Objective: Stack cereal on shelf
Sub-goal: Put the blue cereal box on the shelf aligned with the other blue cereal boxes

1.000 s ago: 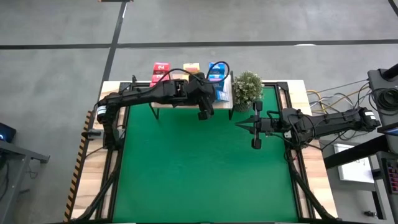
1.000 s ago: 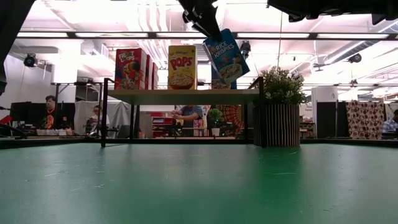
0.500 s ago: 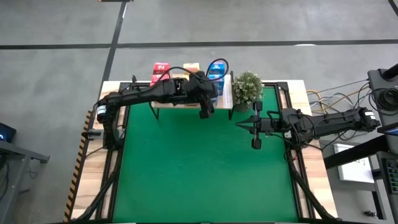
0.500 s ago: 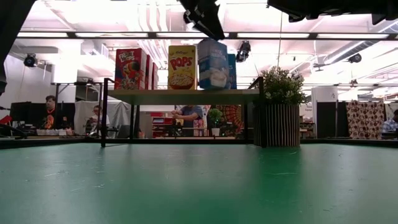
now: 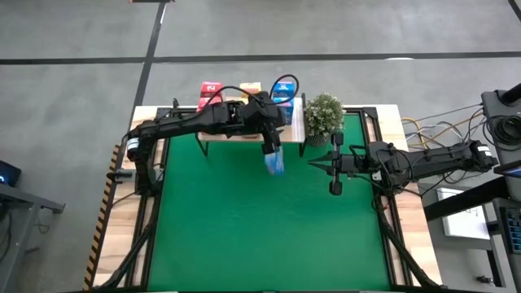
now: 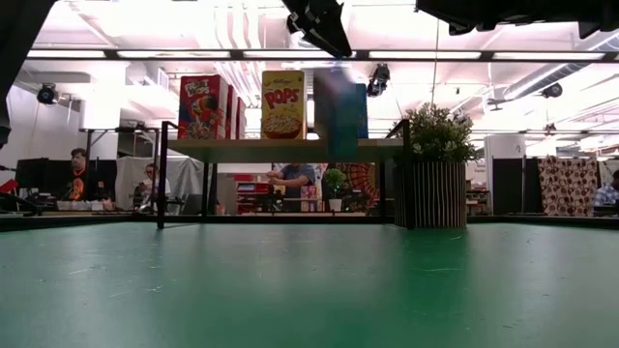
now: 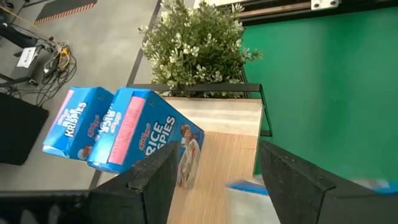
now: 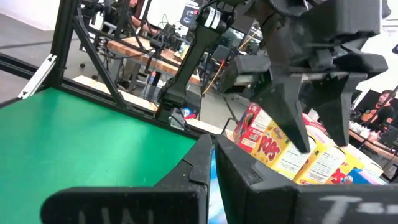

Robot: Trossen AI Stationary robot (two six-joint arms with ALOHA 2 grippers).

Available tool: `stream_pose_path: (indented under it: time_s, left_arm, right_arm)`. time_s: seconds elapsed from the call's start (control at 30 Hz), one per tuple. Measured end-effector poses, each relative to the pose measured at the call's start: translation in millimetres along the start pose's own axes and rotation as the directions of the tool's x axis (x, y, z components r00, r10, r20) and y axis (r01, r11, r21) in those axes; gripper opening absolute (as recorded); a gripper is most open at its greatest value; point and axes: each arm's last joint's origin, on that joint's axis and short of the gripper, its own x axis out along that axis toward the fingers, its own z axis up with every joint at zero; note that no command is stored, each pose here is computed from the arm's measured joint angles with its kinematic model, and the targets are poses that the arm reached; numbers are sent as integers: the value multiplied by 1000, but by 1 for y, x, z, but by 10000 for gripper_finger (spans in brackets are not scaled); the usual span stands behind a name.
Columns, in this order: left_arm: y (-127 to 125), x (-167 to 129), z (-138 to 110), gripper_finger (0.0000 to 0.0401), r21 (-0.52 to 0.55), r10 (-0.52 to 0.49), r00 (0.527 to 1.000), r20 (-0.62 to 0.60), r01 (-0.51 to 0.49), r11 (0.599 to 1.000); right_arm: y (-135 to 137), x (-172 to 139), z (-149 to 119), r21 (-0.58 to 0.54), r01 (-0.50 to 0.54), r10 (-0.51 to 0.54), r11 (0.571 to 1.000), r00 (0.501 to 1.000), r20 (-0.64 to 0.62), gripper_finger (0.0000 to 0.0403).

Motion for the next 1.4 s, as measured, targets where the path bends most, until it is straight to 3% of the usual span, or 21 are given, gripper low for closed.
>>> stream_pose_path:
  time_s: [0.2, 0.33, 0.63, 0.77, 0.97, 1.2, 1.3, 1.4]
  left_arm:
    - [-2, -10, 6, 204, -1, -3, 1000, 14, 3, 1000]
    - [-17, -26, 11, 204, 8, -55, 998, 9, 55, 998]
    - [-112, -46, -14, 204, 114, -235, 957, -168, 256, 960]
    - [-150, -58, -32, 204, 160, -194, 966, -172, 222, 962]
    - [-181, -83, -58, 204, 142, -171, 984, -45, 175, 974]
    - [-184, -106, -84, 204, 54, -171, 973, 156, 164, 985]
    - [-180, -110, -95, 204, 21, -160, 964, 210, 159, 987]
    - [-175, -112, -105, 204, -9, -161, 954, 251, 168, 986]
  right_arm:
    - [0, 0, 0, 0, 0, 0, 1000, 1000, -1, 12]
    - [0, 0, -1, 17, 4, -3, 1000, 1000, -12, 12]
    - [0, 0, -1, 65, 7, -6, 998, 1000, -12, 12]
    - [0, 0, -1, 94, 7, -6, 996, 1000, -12, 12]
    - [-1, 3, -1, 158, 55, -49, 986, 998, -38, 12]
    - [0, 23, -1, 176, 18, 18, 984, 980, -199, 12]
    - [-2, 35, 3, 171, -14, 67, 985, 948, -311, 12]
    - [-5, 47, 7, 172, -48, 122, 984, 883, -453, 12]
